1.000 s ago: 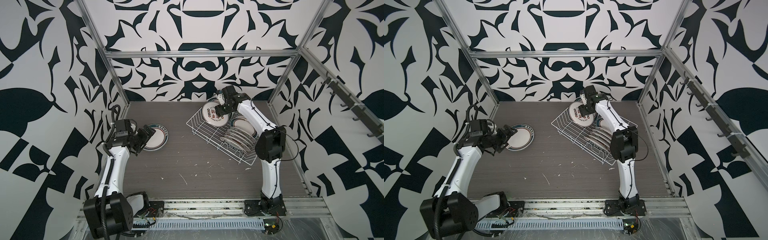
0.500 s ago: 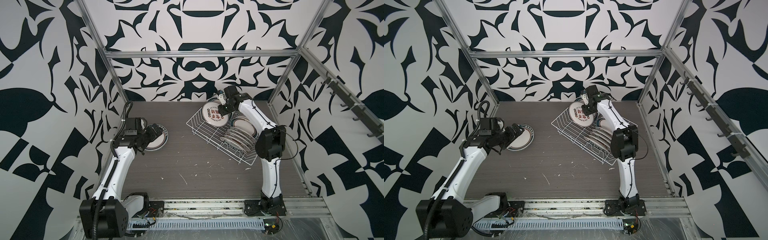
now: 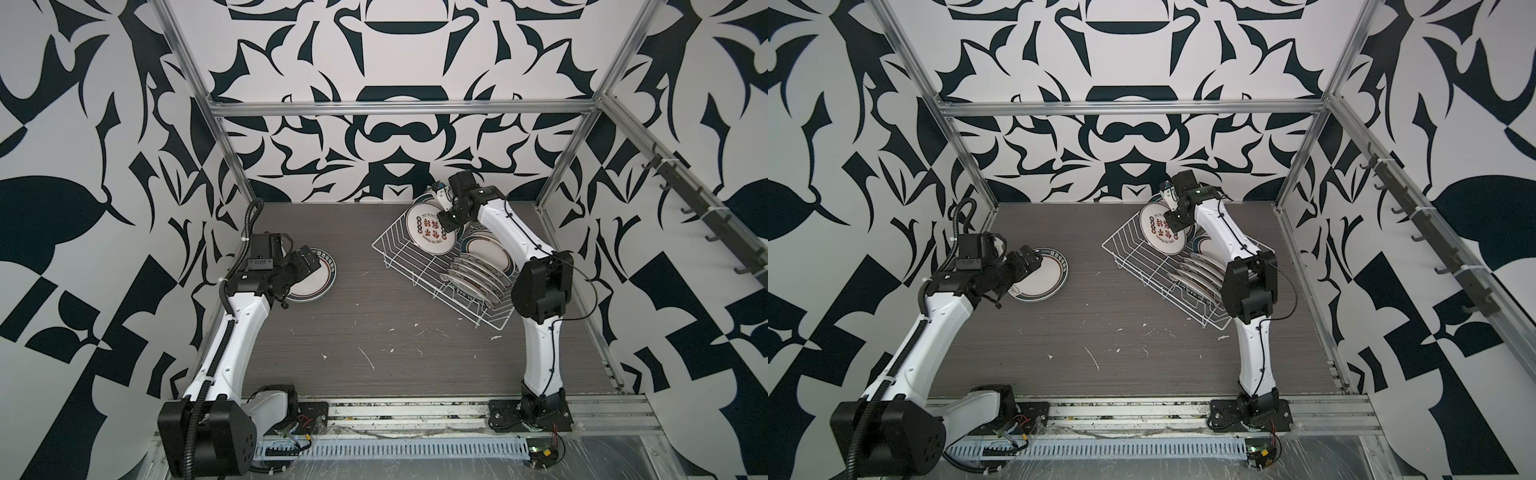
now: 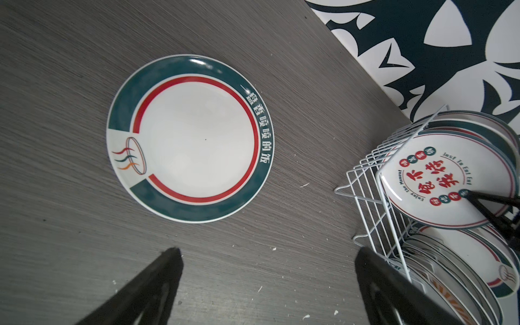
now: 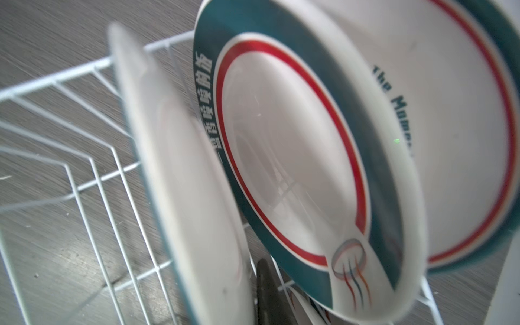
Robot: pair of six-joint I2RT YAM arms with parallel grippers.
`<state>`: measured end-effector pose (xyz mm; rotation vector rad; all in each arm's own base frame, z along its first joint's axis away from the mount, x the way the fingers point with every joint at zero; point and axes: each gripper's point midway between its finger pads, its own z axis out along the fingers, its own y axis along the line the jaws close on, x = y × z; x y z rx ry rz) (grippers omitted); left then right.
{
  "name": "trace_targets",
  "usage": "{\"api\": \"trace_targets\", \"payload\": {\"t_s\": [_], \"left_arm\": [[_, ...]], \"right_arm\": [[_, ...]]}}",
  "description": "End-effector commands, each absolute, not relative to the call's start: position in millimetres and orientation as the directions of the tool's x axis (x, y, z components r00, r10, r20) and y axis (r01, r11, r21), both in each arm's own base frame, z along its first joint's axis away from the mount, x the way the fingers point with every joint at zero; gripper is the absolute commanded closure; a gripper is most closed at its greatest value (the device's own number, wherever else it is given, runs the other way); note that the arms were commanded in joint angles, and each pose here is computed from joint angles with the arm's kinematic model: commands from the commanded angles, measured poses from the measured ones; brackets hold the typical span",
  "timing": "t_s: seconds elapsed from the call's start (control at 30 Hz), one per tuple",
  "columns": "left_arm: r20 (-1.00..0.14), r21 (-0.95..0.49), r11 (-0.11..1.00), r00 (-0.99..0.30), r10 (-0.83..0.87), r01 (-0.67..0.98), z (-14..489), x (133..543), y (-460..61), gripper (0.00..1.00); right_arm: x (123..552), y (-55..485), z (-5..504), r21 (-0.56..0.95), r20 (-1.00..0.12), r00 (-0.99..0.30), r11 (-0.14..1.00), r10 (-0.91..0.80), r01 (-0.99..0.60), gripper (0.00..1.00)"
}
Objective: Unload the plates from the dish rack
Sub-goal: Pick up the plate from the dish rack.
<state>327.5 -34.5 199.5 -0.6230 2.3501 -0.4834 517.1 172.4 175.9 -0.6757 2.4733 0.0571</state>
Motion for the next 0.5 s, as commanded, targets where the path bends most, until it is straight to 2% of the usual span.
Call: {"api": "trace_targets", "payload": {"t_s": [0.0,0.17,0.47], "left_arm": [[-0.537,-0.445,0.829,-0.64,-0.55,-0.339,208.7,323.6,-22.1,0.01],[-0.526,-0.458,0.827,-0.65,-0.548,-0.326,207.5,321.5,-26.2,0.01],[-0.491,-0.456,0.819,-0.668,-0.559,-0.349,205.2,320.8,-27.3,0.01]], "right_arm": [[514.5,178.8,215.1,-0.071,-0.621,-0.674,0.885,-0.401,-0.461,0.93],[507.6,176.2,230.4,-0.076,-0.64,-0.659,0.886,-0.395,-0.458,1.0],[497.7,172.9,261.8,-0.087,-0.674,-0.629,0.887,-0.388,-0.454,1.0]]}}
